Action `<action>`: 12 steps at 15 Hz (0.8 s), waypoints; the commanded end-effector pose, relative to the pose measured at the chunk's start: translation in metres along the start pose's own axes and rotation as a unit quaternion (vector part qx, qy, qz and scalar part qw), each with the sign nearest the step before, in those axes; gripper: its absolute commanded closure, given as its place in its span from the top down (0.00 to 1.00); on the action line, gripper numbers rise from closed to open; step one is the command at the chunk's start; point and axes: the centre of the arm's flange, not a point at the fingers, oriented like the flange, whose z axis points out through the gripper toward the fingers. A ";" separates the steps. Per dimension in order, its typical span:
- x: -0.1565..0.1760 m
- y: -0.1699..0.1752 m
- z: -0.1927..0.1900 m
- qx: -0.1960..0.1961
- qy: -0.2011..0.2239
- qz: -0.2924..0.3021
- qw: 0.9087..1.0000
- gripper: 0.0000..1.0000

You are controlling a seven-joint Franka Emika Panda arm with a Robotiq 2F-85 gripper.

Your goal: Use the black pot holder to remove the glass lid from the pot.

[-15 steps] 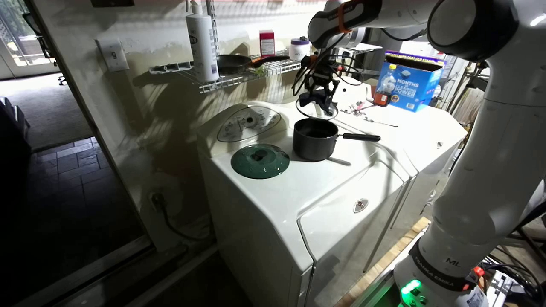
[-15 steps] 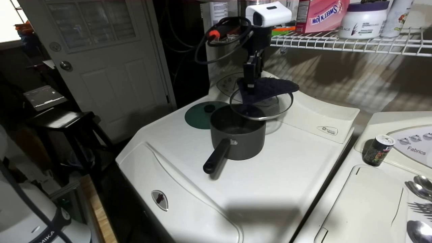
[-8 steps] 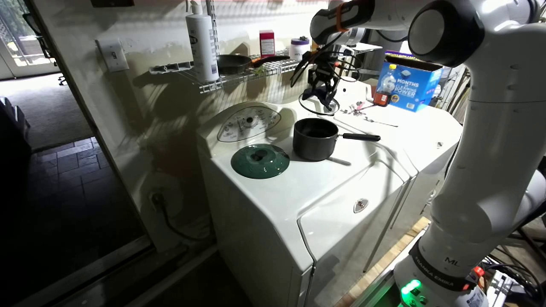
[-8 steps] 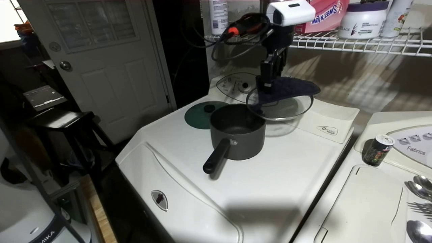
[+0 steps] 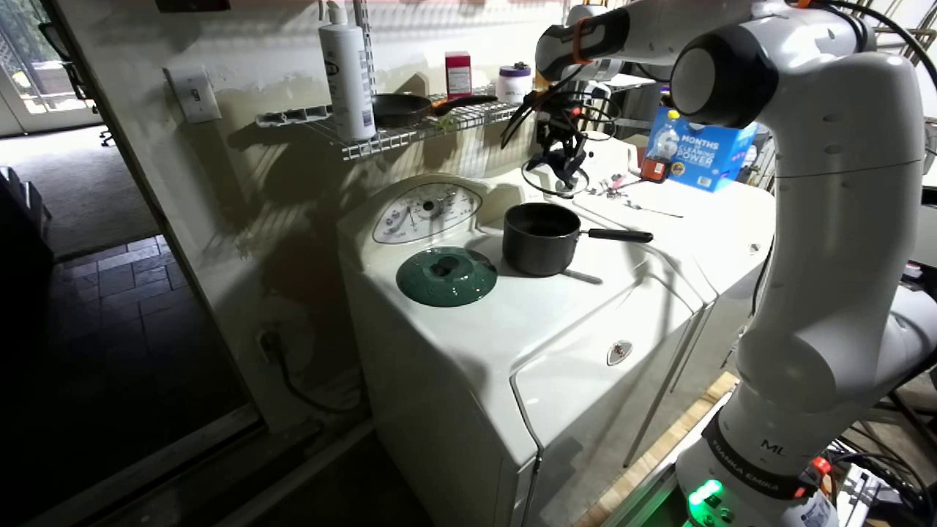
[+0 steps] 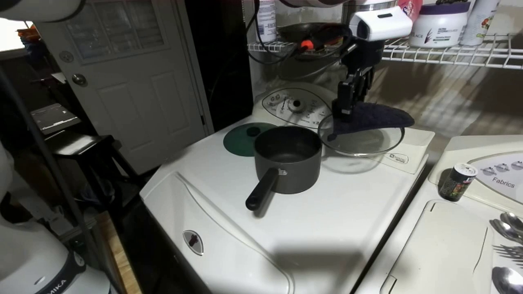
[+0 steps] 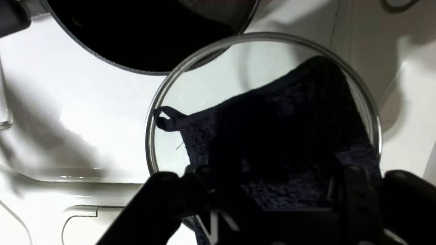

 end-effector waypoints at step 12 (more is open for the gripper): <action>0.052 -0.033 0.079 -0.069 -0.025 0.020 0.997 0.40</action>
